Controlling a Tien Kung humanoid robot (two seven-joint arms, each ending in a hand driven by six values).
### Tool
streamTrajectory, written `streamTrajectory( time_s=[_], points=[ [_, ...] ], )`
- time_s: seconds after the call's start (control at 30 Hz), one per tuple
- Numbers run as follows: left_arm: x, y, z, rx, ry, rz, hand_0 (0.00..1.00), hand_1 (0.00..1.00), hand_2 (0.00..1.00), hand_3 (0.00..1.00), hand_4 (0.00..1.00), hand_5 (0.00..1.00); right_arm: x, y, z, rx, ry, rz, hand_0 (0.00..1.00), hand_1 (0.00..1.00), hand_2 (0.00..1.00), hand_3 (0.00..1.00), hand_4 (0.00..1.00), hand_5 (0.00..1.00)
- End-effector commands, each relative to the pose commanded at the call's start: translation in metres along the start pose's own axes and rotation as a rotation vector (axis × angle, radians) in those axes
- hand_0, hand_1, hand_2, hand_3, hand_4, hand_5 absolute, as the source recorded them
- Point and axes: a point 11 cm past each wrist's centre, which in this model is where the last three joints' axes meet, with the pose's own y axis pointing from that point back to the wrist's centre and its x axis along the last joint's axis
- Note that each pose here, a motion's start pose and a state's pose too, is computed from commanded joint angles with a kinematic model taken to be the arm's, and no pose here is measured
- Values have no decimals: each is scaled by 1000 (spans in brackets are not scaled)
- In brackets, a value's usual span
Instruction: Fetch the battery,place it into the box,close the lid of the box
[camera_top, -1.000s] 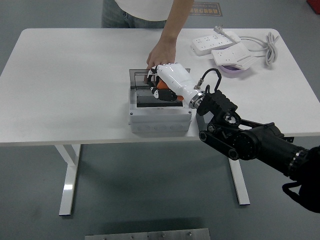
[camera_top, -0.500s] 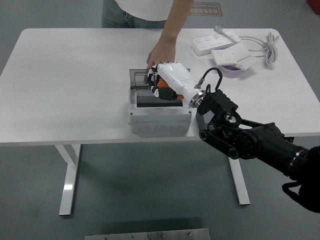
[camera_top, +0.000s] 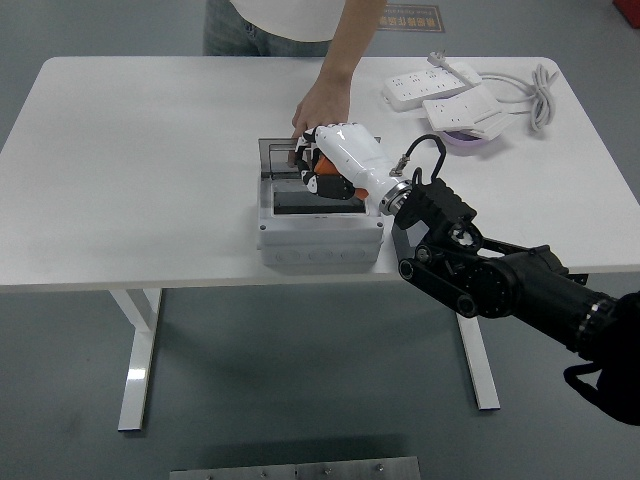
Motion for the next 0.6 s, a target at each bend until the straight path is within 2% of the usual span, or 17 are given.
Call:
streamTrajectory(
  time_s=[0.13, 0.17, 0.6],
  points=[
    [0, 0, 0, 0, 0, 1, 664, 738, 717, 631, 707, 296, -3, 1, -1, 0, -4, -4, 204, 307, 346, 401, 471, 268],
    [0, 0, 0, 0, 0, 1, 664, 738, 714, 630, 707, 296, -4, 1, -1, 0, -5, -5, 198, 305, 345, 408, 554, 251],
    [0, 0, 0, 0, -4, 0, 663, 738, 711, 629, 705, 295, -5, 1, -1, -7, -10, 0, 199, 310, 344, 409, 590, 244]
  ],
)
